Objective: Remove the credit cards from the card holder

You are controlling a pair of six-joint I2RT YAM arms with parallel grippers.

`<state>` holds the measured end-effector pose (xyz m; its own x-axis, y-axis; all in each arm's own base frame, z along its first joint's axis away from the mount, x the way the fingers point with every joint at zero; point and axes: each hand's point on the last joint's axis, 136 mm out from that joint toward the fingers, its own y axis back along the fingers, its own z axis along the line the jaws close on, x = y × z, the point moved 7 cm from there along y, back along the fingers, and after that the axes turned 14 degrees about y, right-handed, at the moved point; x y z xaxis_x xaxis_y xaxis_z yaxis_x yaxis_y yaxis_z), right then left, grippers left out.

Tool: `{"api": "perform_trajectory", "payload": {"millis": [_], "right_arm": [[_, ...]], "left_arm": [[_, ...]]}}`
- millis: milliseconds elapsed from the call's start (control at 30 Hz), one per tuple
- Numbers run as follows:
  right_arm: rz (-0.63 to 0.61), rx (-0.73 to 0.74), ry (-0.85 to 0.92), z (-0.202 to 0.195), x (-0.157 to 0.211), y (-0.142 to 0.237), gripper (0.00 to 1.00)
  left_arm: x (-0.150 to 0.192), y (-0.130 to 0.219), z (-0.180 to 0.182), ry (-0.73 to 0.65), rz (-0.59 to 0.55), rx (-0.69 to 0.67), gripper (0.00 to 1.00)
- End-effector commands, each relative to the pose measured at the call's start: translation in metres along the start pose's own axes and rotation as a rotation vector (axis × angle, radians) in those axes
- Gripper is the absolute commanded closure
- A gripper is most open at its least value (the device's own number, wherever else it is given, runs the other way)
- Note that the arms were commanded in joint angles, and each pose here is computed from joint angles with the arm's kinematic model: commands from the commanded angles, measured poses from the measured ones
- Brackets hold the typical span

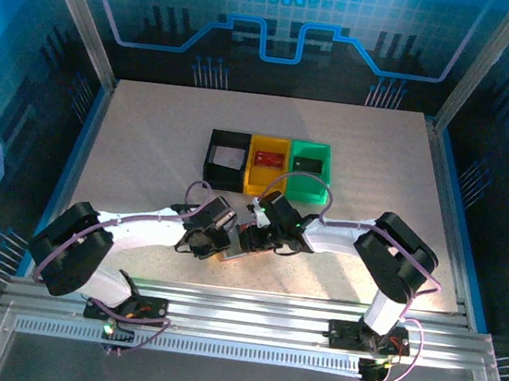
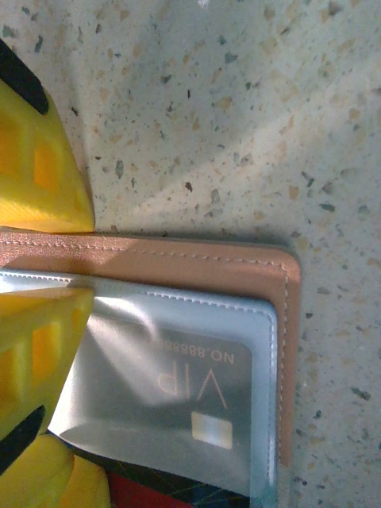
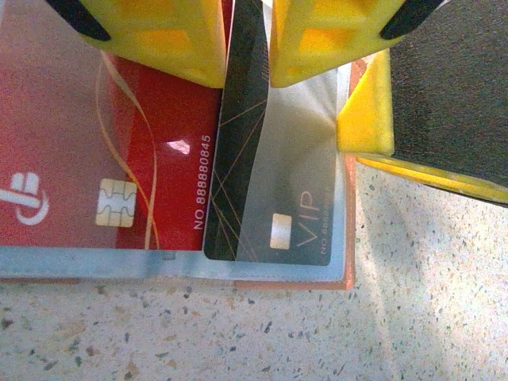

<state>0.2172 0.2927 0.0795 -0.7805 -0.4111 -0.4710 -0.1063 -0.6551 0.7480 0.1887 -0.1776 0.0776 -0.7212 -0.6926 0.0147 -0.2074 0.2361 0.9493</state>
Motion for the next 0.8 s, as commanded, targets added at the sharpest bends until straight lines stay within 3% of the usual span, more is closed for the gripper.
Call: {"api": "perform_trajectory", "payload": {"millis": [0,167,567,767], "right_arm": [[0.017,0.009,0.004,0.001,0.005,-0.004,0.79],[0.028,0.098,-0.028,-0.015,0.008,0.004,0.79],[0.000,0.114,-0.041,-0.023,0.003,0.017,0.79],[-0.036,0.072,-0.013,-0.007,-0.005,0.026,0.75]], "left_arm": [[0.005,-0.016,0.017,0.010,0.020,-0.059,0.75],[0.005,-0.014,0.018,0.009,0.015,-0.061,0.75],[0.005,-0.013,0.018,0.005,0.012,-0.059,0.75],[0.004,-0.012,0.018,0.006,0.009,-0.059,0.75]]}}
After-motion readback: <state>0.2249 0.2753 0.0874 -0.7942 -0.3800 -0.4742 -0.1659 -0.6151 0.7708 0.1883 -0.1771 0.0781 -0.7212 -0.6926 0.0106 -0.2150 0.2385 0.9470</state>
